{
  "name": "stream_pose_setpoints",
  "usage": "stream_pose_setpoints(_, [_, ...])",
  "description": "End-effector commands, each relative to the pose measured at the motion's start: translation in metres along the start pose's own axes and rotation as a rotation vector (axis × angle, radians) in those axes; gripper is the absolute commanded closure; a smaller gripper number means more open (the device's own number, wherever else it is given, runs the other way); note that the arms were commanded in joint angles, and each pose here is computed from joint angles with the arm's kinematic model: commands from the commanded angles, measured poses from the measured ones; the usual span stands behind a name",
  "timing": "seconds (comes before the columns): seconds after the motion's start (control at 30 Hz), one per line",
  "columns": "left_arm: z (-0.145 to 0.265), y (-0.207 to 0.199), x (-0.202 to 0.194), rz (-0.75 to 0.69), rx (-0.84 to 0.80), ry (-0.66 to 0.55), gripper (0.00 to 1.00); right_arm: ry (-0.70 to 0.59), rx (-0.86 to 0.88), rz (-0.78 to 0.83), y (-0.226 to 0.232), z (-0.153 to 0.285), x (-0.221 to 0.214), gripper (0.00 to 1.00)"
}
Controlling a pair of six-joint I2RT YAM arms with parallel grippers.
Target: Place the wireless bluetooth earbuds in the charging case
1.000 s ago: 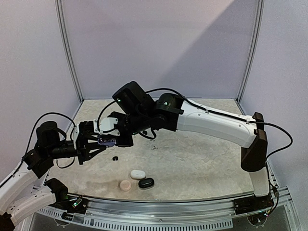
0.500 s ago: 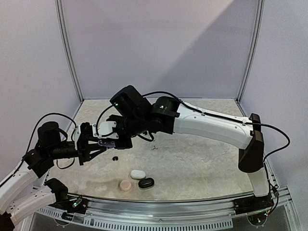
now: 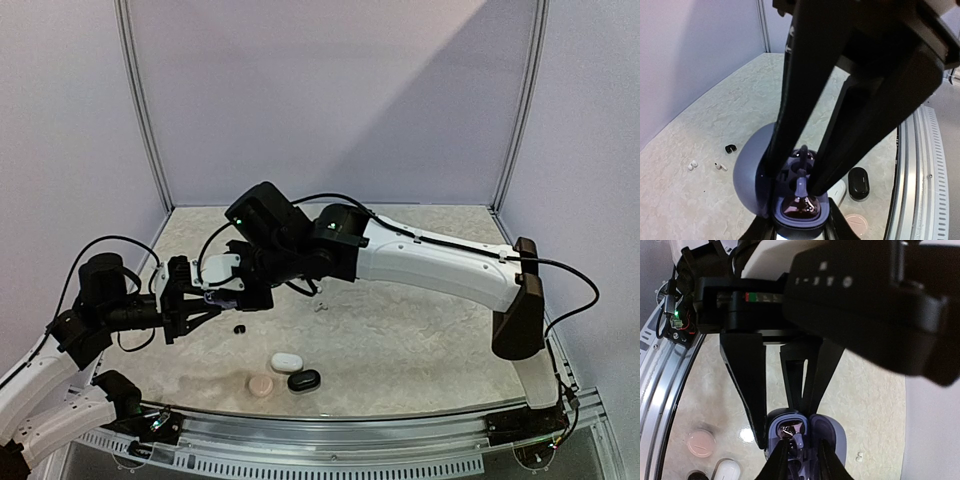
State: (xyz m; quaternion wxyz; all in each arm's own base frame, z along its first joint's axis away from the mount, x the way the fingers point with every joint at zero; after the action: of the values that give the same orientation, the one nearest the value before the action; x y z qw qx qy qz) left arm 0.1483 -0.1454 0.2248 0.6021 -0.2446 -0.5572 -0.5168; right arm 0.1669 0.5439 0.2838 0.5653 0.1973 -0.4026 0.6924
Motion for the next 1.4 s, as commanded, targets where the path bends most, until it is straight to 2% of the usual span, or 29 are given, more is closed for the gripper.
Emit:
stream_pose_setpoints(0.0, [0.003,-0.001,0.018,-0.06,-0.015,-0.068,1.0,0.016,0.023,-0.022,0.003,-0.011,-0.007,0.75])
stream_pose_setpoints(0.23, [0.002,-0.001,0.014,-0.039,-0.006,-0.056,1.0,-0.04,0.041,-0.047,0.002,0.004,0.007,0.74])
stream_pose_setpoints(0.43, [0.001,0.0,0.012,-0.032,0.005,-0.051,1.0,-0.152,0.067,-0.111,-0.007,0.033,0.026,0.73])
stream_pose_setpoints(0.57, [0.002,0.0,0.012,-0.032,0.007,-0.054,1.0,-0.212,0.093,-0.16,-0.014,0.049,0.029,0.78])
stream_pose_setpoints(1.37, [0.002,0.0,0.012,-0.042,0.009,-0.05,1.0,-0.137,0.172,-0.205,-0.004,0.007,0.004,0.9])
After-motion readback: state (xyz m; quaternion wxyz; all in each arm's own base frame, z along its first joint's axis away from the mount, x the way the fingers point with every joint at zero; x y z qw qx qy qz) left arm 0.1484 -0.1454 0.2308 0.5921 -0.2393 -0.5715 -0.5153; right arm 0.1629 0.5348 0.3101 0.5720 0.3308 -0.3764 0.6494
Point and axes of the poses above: each gripper's point midway between its finger pads, its own z axis back along the fingers, its own y axis along the line the jaws close on, x = y × z, the point moved 6 cm from there along z, back along the fingers, and after that the axes turned 13 degrees about -z, right-handed, at the moved point
